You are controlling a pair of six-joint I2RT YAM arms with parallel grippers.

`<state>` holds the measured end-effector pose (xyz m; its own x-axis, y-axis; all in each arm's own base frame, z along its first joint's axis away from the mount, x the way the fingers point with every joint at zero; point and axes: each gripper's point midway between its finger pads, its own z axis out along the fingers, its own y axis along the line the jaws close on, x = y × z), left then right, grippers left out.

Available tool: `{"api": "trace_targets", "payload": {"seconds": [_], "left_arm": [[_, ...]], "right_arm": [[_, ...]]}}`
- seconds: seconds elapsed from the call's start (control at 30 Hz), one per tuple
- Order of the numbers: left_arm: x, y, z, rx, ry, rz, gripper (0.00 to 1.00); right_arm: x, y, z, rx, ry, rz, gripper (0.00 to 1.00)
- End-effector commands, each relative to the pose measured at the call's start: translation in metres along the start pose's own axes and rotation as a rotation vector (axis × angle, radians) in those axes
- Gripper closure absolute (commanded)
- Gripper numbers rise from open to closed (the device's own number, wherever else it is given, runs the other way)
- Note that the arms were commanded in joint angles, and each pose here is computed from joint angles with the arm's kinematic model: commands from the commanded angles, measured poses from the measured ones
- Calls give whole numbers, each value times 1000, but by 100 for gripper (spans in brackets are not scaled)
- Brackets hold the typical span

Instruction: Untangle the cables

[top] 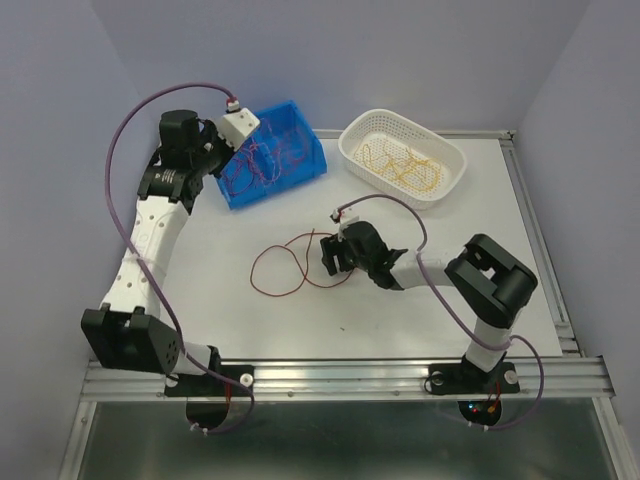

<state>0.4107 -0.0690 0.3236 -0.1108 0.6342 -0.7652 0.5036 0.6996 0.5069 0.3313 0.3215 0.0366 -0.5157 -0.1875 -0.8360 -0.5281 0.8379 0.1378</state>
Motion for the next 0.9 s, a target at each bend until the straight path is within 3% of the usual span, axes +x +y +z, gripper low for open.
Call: {"api": "trace_targets", "payload": {"seconds": [0.0, 0.2, 0.43, 0.67, 0.87], "left_arm": [[7, 42, 30, -95, 29, -27, 100], [55, 58, 80, -36, 182, -57, 100], [84, 74, 118, -38, 305, -59, 100], [117, 101, 106, -137, 402, -60, 100], [104, 119, 86, -178, 350, -60, 100]], "right_arm": [[-15, -11, -23, 48, -56, 34, 25], [-19, -15, -42, 58, -85, 48, 25], [-23, -15, -51, 52, -105, 55, 24], [-23, -16, -55, 53, -111, 53, 24], [-29, -12, -53, 39, -117, 49, 24]]}}
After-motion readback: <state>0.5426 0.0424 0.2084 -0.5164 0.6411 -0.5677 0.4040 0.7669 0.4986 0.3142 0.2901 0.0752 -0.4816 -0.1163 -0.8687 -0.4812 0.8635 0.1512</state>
